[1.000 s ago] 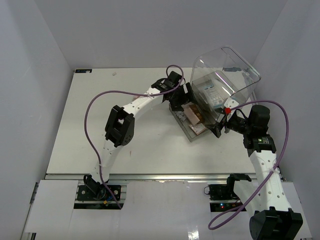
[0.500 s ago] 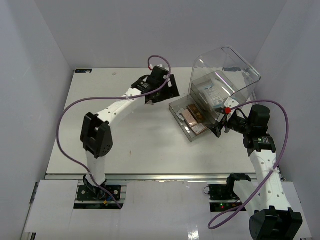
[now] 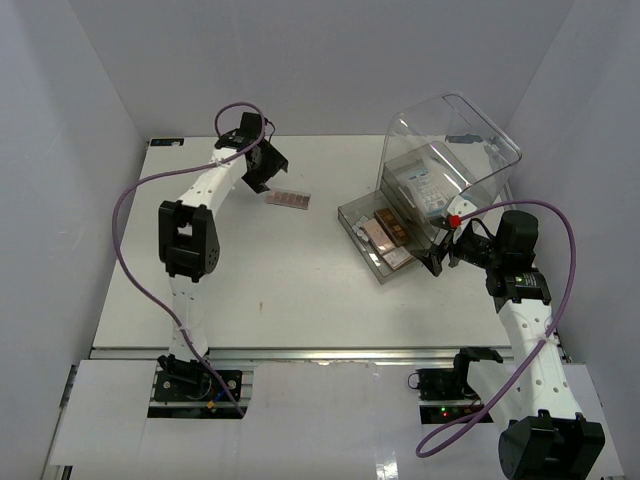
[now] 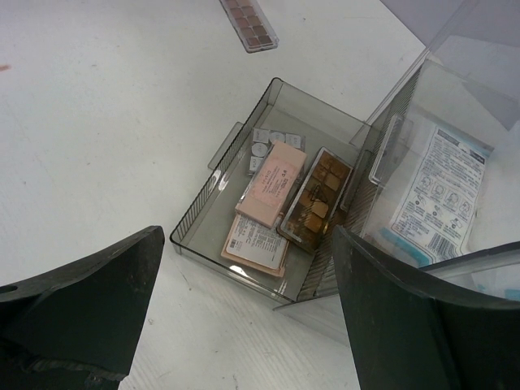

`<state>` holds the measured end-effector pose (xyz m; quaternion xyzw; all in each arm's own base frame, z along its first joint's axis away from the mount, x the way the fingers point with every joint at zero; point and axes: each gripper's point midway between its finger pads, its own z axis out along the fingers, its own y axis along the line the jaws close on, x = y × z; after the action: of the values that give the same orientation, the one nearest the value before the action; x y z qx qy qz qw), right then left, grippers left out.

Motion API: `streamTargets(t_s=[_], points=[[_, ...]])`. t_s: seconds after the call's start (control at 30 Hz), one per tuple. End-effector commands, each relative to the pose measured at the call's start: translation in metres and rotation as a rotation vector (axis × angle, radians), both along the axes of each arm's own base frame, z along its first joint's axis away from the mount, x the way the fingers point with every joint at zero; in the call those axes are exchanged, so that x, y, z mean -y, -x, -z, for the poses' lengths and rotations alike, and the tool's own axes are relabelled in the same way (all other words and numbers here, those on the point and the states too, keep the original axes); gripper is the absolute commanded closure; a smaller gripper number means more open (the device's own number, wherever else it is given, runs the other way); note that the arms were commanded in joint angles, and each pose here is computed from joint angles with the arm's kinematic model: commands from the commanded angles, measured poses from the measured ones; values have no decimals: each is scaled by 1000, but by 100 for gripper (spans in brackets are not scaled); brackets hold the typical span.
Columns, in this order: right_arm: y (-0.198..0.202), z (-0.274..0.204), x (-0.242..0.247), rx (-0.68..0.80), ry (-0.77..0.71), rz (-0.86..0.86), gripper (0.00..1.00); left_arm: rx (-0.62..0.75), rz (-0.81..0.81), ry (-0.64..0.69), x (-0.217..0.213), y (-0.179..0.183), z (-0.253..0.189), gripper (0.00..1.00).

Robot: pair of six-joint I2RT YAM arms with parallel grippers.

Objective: Organize the makeup

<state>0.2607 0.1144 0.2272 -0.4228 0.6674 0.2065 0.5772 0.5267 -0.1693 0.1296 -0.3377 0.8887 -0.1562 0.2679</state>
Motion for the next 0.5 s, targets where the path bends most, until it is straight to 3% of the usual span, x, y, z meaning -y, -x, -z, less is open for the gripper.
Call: streamTargets(t_s=[0.0, 0.47], points=[[-4, -7, 0, 42, 0, -6, 10, -142, -84, 44, 11, 15, 9, 24], [-2, -7, -3, 31, -12, -26, 10, -196, -159, 80, 11, -8, 49, 21]])
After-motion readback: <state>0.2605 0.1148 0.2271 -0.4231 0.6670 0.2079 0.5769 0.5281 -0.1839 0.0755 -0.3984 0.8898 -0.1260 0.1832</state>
